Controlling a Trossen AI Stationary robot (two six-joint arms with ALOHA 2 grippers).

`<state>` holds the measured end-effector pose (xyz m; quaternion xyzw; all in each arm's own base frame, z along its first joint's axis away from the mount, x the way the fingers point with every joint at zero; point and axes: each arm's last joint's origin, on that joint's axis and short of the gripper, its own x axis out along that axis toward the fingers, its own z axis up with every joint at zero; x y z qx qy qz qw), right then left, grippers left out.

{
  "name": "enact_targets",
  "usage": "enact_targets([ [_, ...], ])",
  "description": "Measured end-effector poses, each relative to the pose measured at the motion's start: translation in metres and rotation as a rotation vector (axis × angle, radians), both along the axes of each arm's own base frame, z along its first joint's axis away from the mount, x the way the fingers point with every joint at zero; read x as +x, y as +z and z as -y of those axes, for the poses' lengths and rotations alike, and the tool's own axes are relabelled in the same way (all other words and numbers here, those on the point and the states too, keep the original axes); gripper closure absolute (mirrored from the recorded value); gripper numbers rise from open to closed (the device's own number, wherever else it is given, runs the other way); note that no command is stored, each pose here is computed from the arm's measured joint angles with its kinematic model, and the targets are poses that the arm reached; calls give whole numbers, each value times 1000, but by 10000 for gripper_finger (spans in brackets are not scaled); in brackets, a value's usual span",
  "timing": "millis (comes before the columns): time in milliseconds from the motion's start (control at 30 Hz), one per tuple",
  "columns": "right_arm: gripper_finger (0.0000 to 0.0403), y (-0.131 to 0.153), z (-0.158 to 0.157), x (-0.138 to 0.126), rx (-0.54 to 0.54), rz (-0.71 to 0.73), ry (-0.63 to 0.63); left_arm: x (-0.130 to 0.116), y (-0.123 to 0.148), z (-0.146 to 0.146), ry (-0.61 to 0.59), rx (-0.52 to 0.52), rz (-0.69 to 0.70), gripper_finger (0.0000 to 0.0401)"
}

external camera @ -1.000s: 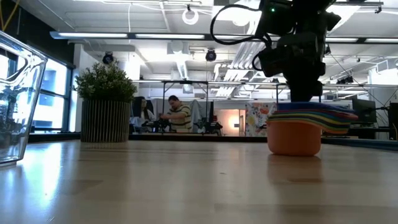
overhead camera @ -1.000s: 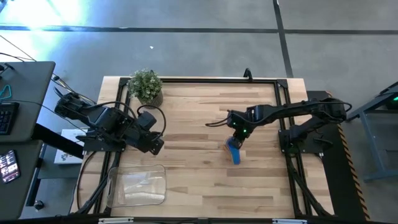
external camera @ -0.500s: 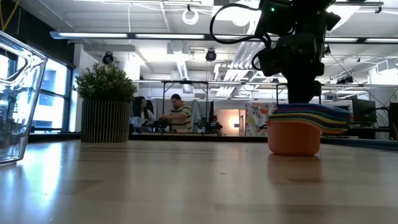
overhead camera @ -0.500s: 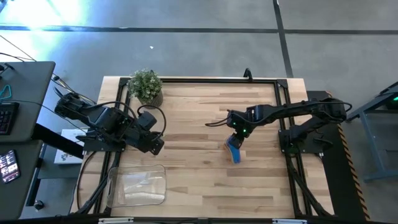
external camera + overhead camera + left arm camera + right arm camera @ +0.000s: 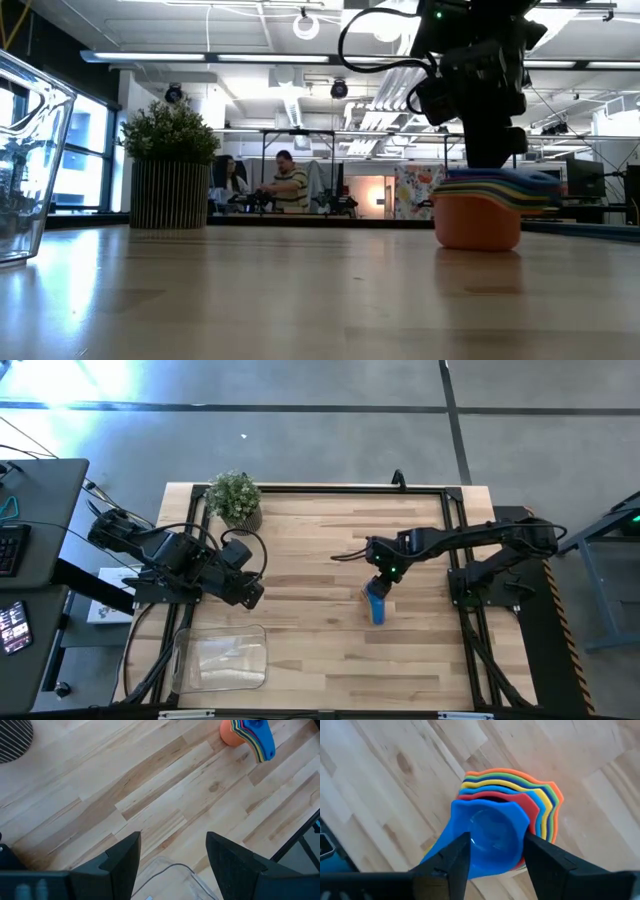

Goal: Nest measuring cups in basket
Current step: Stack the blue measuring cup on top of the red measuring cup, then put the nested measuring cups into the transparent bin

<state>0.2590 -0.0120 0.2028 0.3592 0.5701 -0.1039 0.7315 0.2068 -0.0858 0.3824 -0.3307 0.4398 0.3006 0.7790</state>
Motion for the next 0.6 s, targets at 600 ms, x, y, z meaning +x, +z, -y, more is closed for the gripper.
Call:
enact_targets([
  [600, 233, 20, -3, -10, 84, 40, -102, 0, 0, 0, 0, 0, -1, 185],
])
